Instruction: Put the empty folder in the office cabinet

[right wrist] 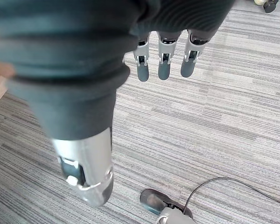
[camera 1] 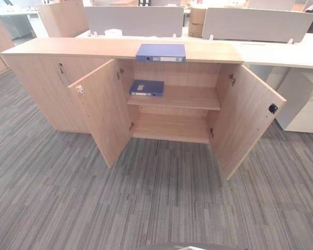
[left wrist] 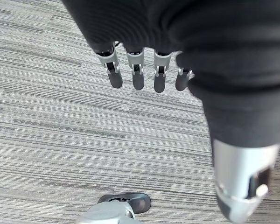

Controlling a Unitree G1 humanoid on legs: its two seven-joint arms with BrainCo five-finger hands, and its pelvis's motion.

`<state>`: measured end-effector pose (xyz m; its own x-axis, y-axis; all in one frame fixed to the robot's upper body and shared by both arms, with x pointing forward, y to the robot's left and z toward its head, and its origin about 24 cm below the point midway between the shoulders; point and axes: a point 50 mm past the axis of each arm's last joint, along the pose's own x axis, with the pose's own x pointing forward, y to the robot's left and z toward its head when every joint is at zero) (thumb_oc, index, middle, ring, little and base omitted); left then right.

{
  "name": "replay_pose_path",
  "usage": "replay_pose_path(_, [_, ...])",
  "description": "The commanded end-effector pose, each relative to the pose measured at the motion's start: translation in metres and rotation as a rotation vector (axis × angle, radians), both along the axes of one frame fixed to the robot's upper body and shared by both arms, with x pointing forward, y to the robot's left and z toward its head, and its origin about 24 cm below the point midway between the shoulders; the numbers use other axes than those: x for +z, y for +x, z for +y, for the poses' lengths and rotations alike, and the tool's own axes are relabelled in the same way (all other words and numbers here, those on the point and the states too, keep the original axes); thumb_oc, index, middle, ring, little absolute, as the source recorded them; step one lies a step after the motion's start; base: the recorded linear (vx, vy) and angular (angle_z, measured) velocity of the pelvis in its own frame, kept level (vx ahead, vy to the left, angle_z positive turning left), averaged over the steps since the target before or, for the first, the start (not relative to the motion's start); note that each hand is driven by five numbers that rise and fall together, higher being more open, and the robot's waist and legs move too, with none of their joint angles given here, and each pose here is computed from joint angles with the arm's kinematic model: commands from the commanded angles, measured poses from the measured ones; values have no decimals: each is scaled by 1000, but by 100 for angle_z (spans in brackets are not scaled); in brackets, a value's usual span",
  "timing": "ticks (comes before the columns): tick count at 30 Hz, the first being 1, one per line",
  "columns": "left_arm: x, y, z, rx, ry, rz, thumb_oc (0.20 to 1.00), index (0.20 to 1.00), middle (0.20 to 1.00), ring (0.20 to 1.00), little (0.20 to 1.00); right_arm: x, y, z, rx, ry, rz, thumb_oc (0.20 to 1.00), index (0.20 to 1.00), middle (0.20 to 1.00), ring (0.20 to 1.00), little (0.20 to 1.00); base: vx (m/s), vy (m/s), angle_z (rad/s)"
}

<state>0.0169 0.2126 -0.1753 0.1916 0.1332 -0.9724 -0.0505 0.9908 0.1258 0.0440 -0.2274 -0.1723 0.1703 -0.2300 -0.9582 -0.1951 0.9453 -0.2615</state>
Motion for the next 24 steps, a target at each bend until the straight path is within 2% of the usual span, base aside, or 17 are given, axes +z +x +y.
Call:
replay_pose_path(1, [0, 4, 5, 31, 14, 3, 1000, 1000, 1000, 1000, 1000, 5, 14, -16, 6, -51, -2, 1000, 1000, 1000, 1000, 1000, 0, 0, 0])
replay_pose_path(24, [-1, 0, 0, -3, -24, 34, 1000, 1000, 1000, 1000, 1000, 5, 13, -17, 24, -46, 9, 1000, 1000, 1000, 1000, 1000, -5, 1, -2])
